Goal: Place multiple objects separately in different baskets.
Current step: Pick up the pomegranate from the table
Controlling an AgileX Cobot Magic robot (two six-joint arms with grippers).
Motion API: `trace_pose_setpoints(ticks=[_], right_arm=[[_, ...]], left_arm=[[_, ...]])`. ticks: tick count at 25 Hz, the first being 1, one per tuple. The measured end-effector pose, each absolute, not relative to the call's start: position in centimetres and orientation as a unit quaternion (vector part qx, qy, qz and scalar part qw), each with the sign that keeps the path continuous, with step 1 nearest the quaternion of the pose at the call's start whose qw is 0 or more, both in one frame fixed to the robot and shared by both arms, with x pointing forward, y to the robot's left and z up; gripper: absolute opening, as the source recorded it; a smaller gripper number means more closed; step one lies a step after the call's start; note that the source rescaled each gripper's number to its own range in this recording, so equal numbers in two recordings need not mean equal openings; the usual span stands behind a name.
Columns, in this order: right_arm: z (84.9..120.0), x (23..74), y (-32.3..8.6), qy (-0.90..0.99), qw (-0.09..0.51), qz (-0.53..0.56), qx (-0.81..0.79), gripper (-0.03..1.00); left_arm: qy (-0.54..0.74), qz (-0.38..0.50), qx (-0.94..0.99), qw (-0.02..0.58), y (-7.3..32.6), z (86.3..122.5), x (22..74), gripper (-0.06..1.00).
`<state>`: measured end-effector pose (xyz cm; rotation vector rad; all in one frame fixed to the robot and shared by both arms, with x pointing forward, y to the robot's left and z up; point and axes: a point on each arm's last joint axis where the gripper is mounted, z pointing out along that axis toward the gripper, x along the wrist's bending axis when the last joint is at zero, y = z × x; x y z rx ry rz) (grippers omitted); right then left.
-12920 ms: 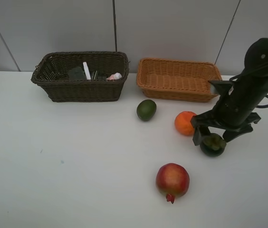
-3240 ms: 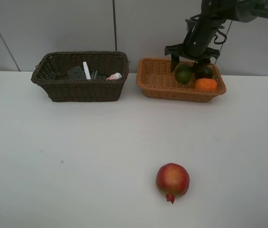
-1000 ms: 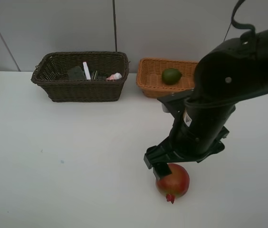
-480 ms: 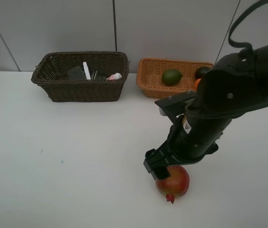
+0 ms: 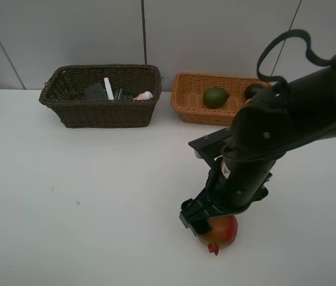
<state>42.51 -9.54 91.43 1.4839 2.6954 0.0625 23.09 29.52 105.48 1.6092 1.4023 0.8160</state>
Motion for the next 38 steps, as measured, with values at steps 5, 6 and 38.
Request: trace_pose_setpoints(ticks=[5,6,38], right_arm=[[90.5,42.6,-9.4,0.876,0.03,0.01,0.48,1.0],[90.3,42.6,-9.4,0.877,0.029,0.008,0.48,1.0],[88.0,42.1,-9.6,0.883,0.015,0.006,0.47,0.5]], left_arm=[[0.558,0.325,0.641,0.415,29.5,105.5,23.1,0.87],[0.558,0.325,0.641,0.415,29.5,105.5,23.1,0.87],[0.558,0.325,0.641,0.416,29.5,105.5,23.1,0.87]])
